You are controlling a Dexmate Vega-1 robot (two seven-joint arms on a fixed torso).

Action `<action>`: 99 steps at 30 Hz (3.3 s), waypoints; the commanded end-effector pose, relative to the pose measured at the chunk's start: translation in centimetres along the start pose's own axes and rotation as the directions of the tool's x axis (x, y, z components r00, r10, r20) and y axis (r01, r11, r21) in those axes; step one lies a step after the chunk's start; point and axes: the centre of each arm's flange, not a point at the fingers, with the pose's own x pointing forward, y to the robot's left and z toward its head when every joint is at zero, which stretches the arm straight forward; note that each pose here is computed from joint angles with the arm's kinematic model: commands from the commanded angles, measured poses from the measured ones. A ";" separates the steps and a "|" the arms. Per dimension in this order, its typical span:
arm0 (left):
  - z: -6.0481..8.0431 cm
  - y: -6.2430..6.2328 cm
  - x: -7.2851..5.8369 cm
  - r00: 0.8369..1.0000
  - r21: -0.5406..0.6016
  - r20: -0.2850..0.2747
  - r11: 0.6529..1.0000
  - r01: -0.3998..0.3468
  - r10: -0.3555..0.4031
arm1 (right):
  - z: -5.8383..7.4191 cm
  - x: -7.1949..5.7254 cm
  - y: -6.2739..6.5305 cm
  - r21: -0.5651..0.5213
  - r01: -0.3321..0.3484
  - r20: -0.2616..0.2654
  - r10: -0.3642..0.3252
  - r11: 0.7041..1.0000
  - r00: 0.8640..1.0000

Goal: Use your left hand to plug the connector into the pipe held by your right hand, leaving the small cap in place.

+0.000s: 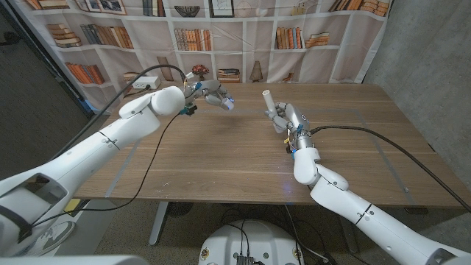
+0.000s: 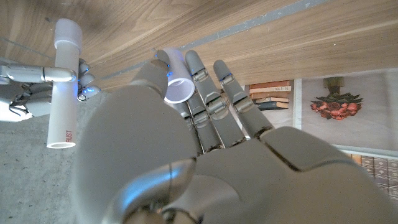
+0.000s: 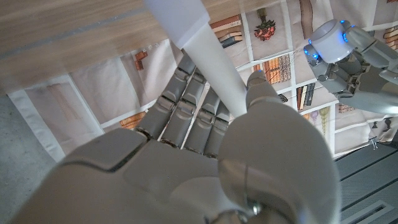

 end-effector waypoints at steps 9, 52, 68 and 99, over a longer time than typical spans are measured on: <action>-0.1 -2.5 -3.8 0.977 -0.270 -0.017 0.939 -0.211 0.214 | 1.6 1.5 -3.9 -0.364 0.006 0.084 0.027 0.931 0.996; 4.3 4.1 -0.9 0.976 -0.277 0.219 0.960 0.048 0.014 | 2.8 -0.7 -1.5 -0.508 -0.034 -0.004 0.037 0.861 0.999; 8.6 7.2 -1.5 0.998 0.011 0.057 1.000 0.008 -0.009 | 1.5 0.1 -0.2 -0.262 -0.191 -0.102 0.170 0.946 0.980; 14.9 11.3 4.2 0.931 0.226 0.002 0.907 0.355 -0.365 | 4.0 -0.5 -0.6 0.012 -0.104 -0.076 0.105 0.995 0.992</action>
